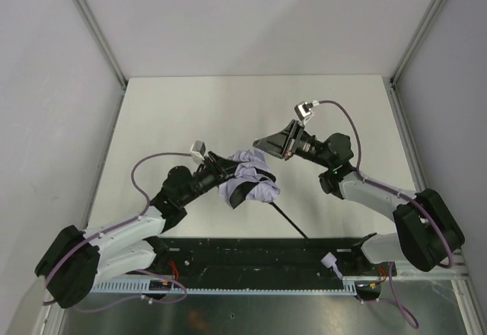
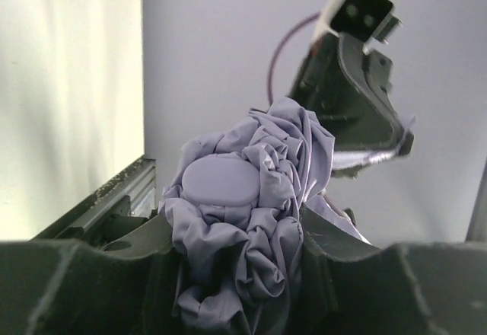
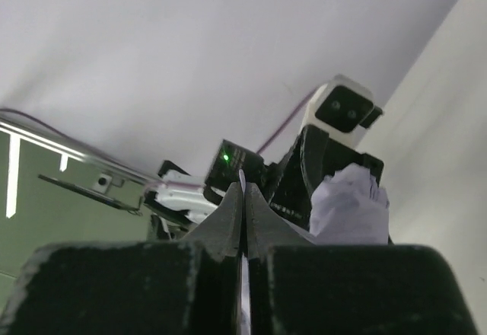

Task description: Put away the umbrella

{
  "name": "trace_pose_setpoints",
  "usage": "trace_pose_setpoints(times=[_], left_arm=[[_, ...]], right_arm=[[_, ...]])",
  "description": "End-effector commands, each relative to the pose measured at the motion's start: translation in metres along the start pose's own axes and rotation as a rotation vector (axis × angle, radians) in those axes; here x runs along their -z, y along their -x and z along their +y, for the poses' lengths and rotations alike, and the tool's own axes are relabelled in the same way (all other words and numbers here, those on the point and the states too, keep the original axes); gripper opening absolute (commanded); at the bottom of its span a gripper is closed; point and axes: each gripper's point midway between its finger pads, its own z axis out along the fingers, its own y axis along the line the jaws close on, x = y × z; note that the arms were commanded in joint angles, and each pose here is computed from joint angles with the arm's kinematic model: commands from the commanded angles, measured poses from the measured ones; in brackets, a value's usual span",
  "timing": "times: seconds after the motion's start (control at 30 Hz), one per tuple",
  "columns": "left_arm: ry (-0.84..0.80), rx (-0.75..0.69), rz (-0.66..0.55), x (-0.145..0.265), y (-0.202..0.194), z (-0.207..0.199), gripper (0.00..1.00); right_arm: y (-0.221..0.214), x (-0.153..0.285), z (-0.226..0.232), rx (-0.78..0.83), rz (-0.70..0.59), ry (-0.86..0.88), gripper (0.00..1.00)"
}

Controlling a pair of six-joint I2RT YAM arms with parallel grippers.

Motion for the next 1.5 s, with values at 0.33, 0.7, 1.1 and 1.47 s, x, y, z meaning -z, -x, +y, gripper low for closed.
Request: trace_pose_setpoints(times=[0.33, 0.7, 1.1, 1.47], left_arm=[[0.534, 0.186, -0.313, 0.027, 0.074, 0.111, 0.0], [0.724, 0.285, -0.385, 0.037, 0.095, 0.171, 0.0], [0.917, 0.32, -0.383, 0.046, 0.11, 0.224, 0.0], [1.106, 0.272, -0.297, 0.053, 0.125, 0.228, 0.0]], right_arm=[[-0.05, -0.014, -0.012, 0.384, 0.147, -0.024, 0.0], [-0.102, -0.01, -0.096, 0.456, 0.361, -0.092, 0.0], [-0.155, 0.02, -0.173, 0.545, 0.603, -0.142, 0.0], [-0.151, 0.019, -0.239, 0.845, 0.584, -0.376, 0.0]])
